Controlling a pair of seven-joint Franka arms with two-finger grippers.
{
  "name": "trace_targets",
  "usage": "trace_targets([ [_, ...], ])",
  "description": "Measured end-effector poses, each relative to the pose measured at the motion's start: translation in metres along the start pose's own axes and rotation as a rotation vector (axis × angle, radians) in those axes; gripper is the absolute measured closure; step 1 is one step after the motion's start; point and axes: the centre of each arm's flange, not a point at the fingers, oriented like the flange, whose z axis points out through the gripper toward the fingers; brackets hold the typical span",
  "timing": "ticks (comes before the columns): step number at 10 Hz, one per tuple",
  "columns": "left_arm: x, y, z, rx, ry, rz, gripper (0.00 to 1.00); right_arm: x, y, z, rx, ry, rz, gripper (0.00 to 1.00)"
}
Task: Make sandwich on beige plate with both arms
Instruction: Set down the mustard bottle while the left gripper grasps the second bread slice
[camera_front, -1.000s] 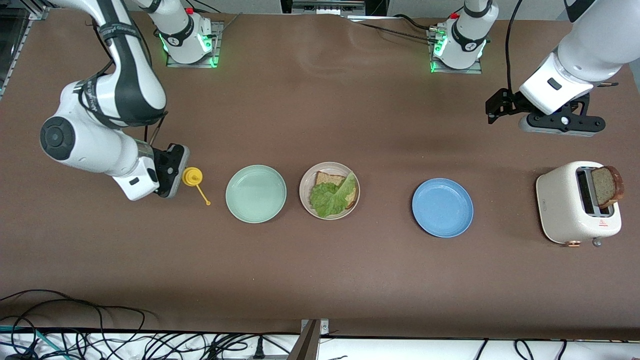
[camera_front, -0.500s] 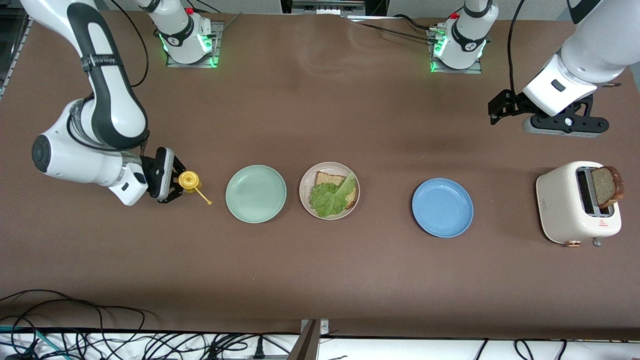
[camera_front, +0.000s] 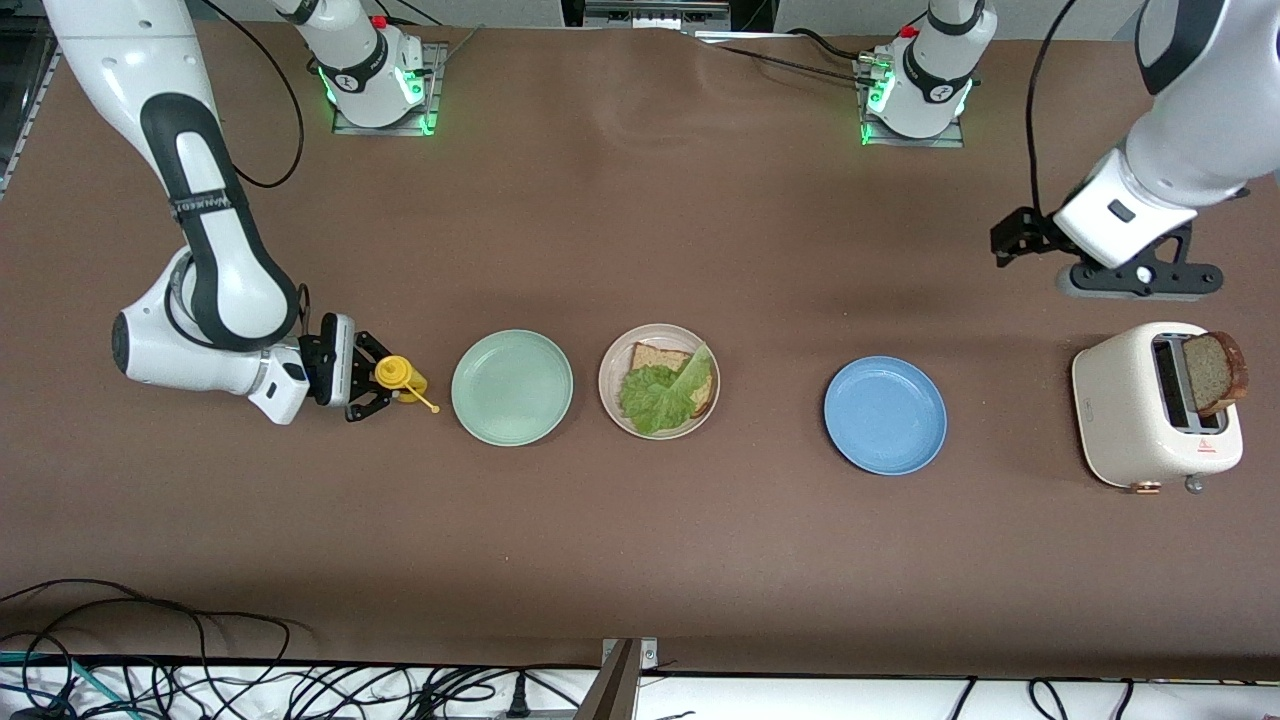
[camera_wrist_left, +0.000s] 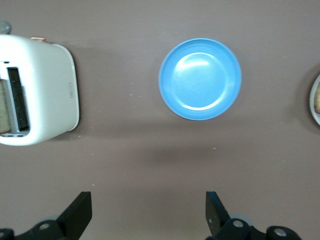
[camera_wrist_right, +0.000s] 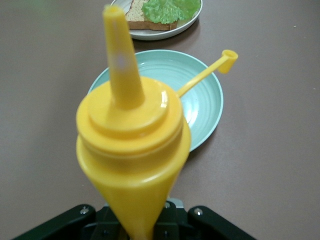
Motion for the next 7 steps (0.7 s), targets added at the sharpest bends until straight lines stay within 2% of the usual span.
trace_targets([
  [4,0.030,-0.123,0.036,0.006,-0.035,-0.024,0.00,-0.015,-0.001,0.010,0.003,0.008,-0.011,0.82],
  [6,0.046,-0.163,0.063,0.006,-0.037,-0.052,0.00,-0.015,-0.001,0.010,0.002,0.010,-0.009,0.72],
  [7,0.052,-0.175,0.079,0.000,-0.040,-0.059,0.00,-0.014,-0.001,0.010,0.001,0.014,-0.007,0.60],
])
